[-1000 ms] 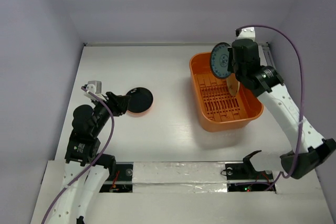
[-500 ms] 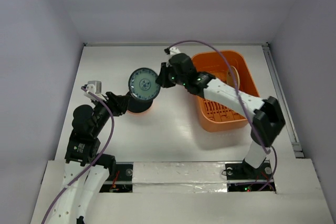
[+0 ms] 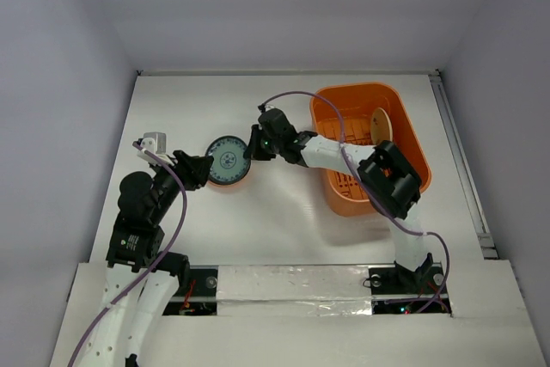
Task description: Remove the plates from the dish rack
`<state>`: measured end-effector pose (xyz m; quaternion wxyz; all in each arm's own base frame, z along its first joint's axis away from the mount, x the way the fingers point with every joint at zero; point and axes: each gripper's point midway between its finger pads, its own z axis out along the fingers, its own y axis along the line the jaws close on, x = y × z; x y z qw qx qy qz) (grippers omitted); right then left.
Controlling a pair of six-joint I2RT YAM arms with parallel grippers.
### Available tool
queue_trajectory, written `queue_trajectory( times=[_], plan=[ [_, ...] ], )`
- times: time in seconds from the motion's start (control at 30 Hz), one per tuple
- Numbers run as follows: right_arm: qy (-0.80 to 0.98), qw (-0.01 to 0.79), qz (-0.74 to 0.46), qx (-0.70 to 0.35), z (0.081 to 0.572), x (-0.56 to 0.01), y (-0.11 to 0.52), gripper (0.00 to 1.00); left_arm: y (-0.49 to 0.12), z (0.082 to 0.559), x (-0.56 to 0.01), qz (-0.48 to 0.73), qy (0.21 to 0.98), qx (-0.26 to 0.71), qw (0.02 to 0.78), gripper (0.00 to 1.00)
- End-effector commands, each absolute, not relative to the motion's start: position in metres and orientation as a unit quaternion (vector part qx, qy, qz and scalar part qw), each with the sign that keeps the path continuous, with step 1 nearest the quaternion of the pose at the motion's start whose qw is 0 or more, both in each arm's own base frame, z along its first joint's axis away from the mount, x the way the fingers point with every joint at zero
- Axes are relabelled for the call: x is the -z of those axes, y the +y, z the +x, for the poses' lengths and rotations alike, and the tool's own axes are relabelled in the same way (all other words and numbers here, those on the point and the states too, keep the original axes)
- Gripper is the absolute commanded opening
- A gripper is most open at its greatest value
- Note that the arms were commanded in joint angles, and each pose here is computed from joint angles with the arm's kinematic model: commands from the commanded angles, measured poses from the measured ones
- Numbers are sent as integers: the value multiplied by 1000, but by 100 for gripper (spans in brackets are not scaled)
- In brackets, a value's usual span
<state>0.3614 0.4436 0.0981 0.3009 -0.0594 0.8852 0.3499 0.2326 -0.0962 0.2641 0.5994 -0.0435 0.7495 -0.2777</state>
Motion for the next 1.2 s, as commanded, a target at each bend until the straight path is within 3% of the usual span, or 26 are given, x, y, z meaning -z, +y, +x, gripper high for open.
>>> queue_trajectory(
  times=[0.0, 0.07, 0.1, 0.3, 0.43, 0.57, 0.63, 0.7, 0.73, 0.8, 0.87, 1.0, 1.07, 1.1, 1.17],
  plan=[
    [849, 337, -47, -404, 375, -141, 463, 18, -97, 236, -275, -41, 734, 283, 615, 40],
    [851, 335, -48, -402, 375, -139, 463, 24, -97, 236, -274, -41, 735, 283, 615, 40],
    [852, 330, -53, -403, 370, -137, 466, 33, -97, 236, -274, -41, 735, 283, 615, 40],
    [852, 352, -64, -382, 367, -149, 458, 64, -97, 236, -274, -41, 735, 283, 615, 40],
    [860, 379, -64, -335, 367, -158, 437, 75, -97, 235, -276, -40, 733, 284, 617, 40],
    [857, 415, -60, -299, 364, -182, 407, 70, -96, 234, -277, -41, 731, 284, 619, 40],
    [854, 433, -65, -281, 359, -189, 390, 44, -96, 234, -276, -41, 732, 284, 618, 40],
    [841, 477, -46, -252, 359, -218, 360, 4, -96, 234, -277, -40, 731, 284, 620, 40],
    [834, 510, -32, -210, 365, -229, 338, 0, -96, 233, -279, -39, 729, 284, 621, 40],
    [821, 546, -7, -166, 366, -256, 299, 0, -97, 233, -279, -39, 728, 286, 622, 39],
    [820, 563, 18, -105, 369, -261, 256, 0, -97, 233, -279, -38, 729, 287, 621, 28],
    [799, 594, 89, -33, 370, -286, 165, 1, -98, 232, -279, -36, 729, 288, 620, 16],
    [790, 598, 133, 18, 368, -289, 106, 7, -98, 231, -280, -36, 728, 287, 622, 12],
    [790, 595, 146, 38, 367, -287, 87, 19, -98, 231, -280, -36, 727, 288, 622, 12],
    [789, 583, 172, 93, 364, -280, 44, 33, -99, 231, -281, -34, 727, 289, 623, 12]
  ],
)
